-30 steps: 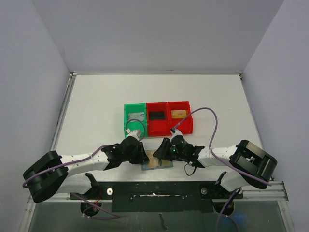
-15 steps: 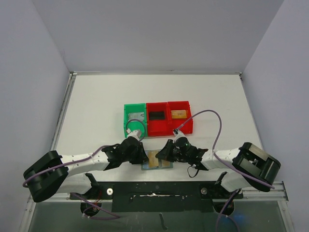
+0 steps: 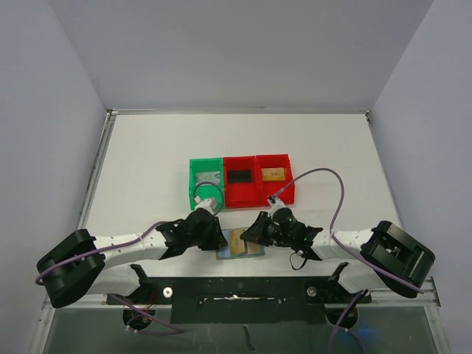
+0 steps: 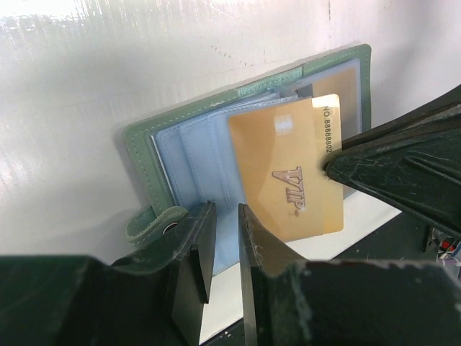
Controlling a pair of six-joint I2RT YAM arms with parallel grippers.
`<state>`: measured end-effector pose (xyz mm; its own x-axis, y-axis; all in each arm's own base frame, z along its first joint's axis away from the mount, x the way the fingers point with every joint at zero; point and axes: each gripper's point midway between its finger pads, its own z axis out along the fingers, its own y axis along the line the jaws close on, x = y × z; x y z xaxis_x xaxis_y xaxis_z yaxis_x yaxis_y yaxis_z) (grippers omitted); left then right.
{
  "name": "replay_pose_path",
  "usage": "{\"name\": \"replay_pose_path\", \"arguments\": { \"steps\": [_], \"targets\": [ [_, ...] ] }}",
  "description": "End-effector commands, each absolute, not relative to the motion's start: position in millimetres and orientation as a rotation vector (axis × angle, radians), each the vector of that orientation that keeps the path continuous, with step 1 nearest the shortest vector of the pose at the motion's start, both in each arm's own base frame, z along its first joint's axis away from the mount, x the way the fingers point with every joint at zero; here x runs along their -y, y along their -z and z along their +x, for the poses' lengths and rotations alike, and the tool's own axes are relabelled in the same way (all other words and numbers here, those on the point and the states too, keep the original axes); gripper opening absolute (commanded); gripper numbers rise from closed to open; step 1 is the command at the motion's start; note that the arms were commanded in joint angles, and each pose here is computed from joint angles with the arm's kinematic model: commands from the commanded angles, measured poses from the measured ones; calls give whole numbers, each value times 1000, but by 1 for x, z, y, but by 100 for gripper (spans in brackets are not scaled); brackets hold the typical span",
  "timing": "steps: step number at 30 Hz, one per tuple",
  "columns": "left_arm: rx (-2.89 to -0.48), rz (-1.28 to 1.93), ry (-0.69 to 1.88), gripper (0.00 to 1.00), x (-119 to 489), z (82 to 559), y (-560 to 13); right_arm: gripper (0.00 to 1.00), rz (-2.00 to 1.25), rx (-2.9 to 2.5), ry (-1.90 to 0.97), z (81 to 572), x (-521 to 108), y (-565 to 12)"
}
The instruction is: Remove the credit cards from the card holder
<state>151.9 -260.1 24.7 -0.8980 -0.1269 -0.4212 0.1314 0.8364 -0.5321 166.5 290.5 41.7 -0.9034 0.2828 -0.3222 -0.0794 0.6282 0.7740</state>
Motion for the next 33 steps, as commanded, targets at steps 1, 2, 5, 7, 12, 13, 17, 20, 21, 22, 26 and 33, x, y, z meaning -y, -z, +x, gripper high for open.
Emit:
{"name": "replay_pose_path", "arguments": {
  "steps": [1,2,5,7,12,13,17,20,21,22,26,33],
  "targets": [
    [-2553,22,743,19,257,156,-26,9,110,-2343,-1286,171,-296,-65],
    [-2551,20,747,19,257,156,-27,9,105,-2341,-1299,170,-297,-66],
    [-2549,21,749,19,258,157,-27,9,78,-2337,-1336,167,-300,-68],
    [-2550,23,751,19,259,156,-27,9,79,-2343,-1339,167,-300,-66],
    [-2550,24,750,18,259,156,-27,9,131,-2362,-1294,171,-290,-58],
    [-2549,24,748,18,259,156,-28,9,142,-2360,-1292,172,-288,-58],
    [-2533,22,764,18,259,157,-33,9,185,-2349,-1281,175,-280,-58],
    [-2521,19,769,18,259,158,-36,9,191,-2362,-1251,175,-274,-55],
    [-2518,18,770,18,259,158,-38,9,189,-2362,-1245,175,-272,-55],
    [-2517,18,770,18,259,158,-38,9,188,-2364,-1243,174,-271,-55],
    [-2504,18,781,18,260,159,-42,9,184,-2352,-1256,172,-268,-58],
    [-2436,-14,939,24,278,161,-68,10,192,-2351,-1251,171,-266,-56]
  ]
}}
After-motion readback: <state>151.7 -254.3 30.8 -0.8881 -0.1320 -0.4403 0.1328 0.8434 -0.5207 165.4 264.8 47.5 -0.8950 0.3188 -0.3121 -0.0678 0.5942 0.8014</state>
